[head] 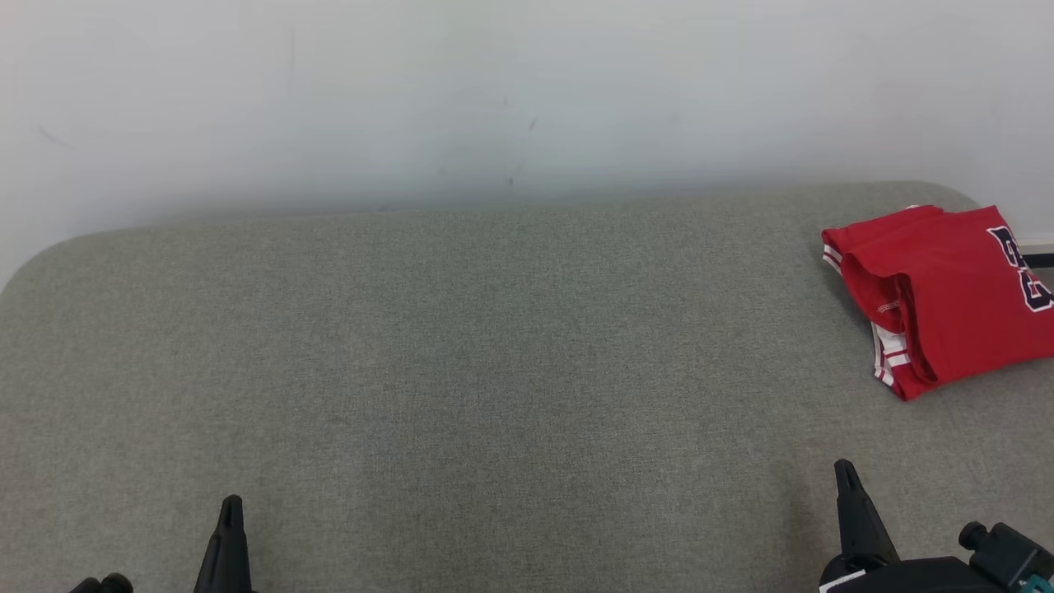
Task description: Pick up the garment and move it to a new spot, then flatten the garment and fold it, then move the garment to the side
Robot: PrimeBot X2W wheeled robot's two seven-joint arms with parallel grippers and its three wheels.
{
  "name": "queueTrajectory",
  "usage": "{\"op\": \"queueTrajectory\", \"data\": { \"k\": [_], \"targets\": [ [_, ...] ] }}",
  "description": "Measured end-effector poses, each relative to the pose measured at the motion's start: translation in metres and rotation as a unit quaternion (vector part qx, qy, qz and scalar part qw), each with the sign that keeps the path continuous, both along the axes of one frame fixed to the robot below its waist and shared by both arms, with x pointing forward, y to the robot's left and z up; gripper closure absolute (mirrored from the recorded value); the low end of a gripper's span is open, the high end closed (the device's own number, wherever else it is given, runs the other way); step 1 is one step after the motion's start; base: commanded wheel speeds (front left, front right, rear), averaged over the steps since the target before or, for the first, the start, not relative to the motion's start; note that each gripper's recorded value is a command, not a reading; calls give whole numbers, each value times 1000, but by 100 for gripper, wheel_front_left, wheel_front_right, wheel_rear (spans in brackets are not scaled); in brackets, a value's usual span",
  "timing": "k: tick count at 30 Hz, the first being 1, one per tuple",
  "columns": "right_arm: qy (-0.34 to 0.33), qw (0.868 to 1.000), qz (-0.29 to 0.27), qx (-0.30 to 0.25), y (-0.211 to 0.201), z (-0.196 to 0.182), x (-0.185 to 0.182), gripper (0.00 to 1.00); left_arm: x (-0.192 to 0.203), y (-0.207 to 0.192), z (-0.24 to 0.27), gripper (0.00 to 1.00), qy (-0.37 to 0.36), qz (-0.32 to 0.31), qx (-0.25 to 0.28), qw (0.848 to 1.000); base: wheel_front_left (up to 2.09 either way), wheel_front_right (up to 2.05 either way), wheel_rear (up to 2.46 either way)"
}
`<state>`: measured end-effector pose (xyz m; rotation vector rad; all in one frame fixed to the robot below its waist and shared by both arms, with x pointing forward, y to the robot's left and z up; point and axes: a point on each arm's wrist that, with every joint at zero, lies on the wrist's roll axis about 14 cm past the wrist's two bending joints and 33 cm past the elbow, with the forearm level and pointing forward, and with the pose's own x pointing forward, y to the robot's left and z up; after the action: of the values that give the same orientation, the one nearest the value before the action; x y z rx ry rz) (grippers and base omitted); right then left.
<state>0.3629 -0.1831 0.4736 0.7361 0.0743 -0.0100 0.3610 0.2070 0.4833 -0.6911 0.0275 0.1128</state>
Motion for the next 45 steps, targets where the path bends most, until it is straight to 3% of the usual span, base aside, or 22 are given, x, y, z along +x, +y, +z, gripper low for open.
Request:
{"op": "queueTrajectory", "data": {
  "k": [17,45],
  "targets": [
    [0,994,-17,108,-7,7,8,100,8,-2,2,100,-5,-2,-116,993,0,0,0],
    [-4,970,-28,242,-13,15,15,100,17,-4,7,100,-15,-8,-258,966,0,0,0]
  ]
}}
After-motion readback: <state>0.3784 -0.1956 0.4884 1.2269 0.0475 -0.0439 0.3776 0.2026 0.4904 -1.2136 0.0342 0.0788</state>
